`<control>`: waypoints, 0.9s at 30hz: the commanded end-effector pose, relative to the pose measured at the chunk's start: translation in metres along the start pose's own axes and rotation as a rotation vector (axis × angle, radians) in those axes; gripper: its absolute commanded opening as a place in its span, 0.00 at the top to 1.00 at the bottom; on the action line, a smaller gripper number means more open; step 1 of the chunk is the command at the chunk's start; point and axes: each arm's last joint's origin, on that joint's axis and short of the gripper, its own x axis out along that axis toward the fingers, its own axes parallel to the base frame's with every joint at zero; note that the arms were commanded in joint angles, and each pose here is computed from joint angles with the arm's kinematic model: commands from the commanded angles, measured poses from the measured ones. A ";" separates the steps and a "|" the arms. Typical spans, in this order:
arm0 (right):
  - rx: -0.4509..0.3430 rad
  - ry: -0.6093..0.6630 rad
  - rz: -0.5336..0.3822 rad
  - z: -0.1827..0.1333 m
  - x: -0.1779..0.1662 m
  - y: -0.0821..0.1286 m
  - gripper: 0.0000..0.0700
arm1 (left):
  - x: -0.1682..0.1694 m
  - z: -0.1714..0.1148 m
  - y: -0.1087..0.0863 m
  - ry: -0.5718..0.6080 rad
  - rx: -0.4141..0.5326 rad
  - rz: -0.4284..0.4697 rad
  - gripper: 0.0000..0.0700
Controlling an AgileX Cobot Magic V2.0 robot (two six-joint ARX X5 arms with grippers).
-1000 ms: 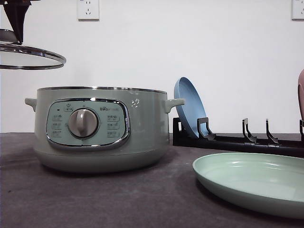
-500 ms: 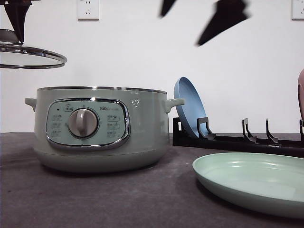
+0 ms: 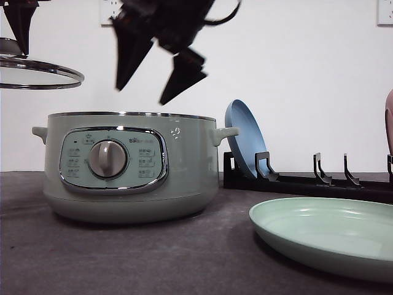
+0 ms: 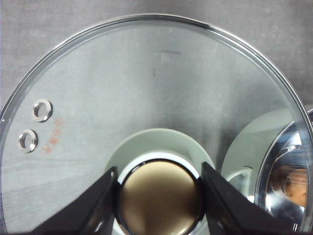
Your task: Transfer potato from steamer to green plate
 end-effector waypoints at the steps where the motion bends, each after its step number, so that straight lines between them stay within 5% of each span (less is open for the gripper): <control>1: -0.073 -0.008 -0.006 0.005 0.013 0.002 0.09 | -0.016 0.005 0.000 -0.077 0.009 0.001 1.00; 27: -0.073 0.092 -0.037 -0.014 0.091 -0.019 0.09 | -0.016 0.005 0.000 -0.078 0.009 0.000 1.00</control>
